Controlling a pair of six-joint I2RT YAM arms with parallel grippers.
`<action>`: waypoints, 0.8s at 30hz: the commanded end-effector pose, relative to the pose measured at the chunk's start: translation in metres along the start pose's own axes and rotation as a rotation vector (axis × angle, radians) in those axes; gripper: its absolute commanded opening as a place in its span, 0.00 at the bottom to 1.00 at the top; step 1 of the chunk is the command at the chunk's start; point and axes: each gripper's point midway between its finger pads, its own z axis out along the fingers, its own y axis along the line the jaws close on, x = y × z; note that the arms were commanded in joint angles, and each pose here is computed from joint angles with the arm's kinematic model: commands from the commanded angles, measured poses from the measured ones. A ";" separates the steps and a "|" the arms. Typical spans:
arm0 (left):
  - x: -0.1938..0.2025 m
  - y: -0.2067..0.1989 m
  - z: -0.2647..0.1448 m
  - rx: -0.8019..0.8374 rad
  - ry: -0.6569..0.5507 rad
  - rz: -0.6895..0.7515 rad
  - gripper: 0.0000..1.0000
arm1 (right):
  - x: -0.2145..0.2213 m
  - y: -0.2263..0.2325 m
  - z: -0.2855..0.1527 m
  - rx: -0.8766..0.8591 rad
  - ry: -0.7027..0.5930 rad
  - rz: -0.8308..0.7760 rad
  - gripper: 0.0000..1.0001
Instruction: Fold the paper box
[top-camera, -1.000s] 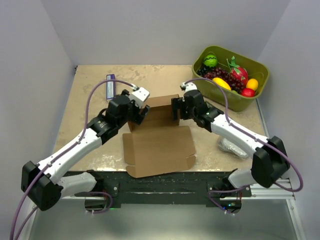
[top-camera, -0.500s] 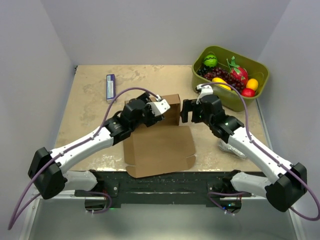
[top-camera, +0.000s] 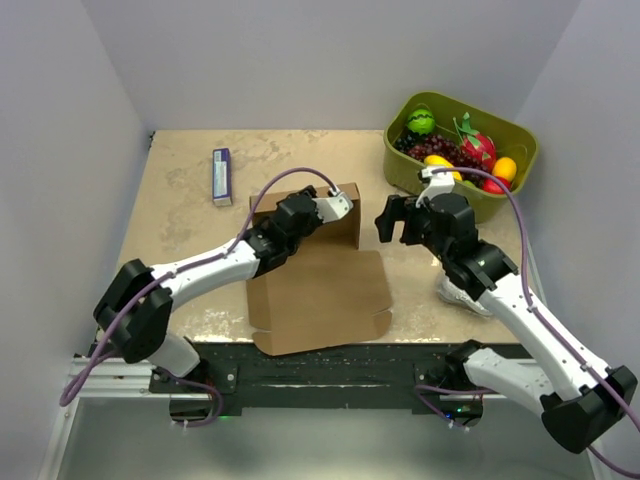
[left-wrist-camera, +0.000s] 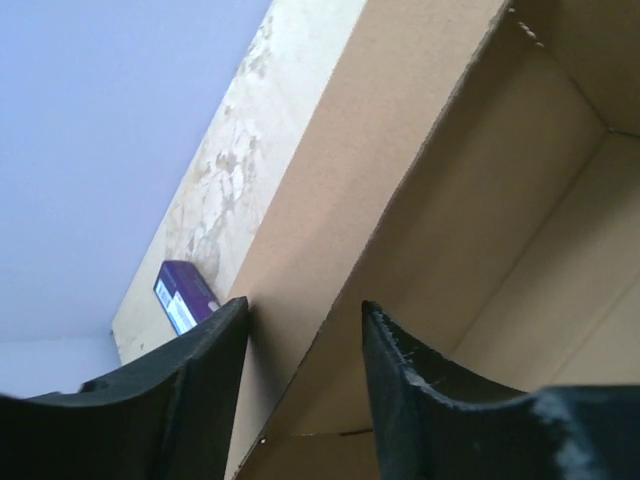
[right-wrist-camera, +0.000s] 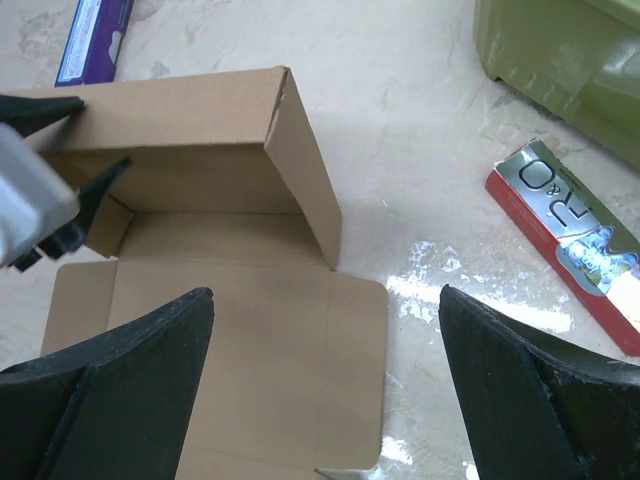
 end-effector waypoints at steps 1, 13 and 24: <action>-0.004 0.022 0.010 -0.126 0.023 -0.050 0.45 | -0.014 0.002 -0.014 -0.007 -0.019 0.009 0.97; 0.071 0.065 0.045 -0.115 0.198 -0.447 0.18 | -0.027 0.018 -0.022 -0.075 -0.019 0.017 0.97; 0.154 0.024 0.049 0.033 0.412 -0.732 0.14 | -0.011 0.011 -0.019 -0.049 0.028 0.025 0.97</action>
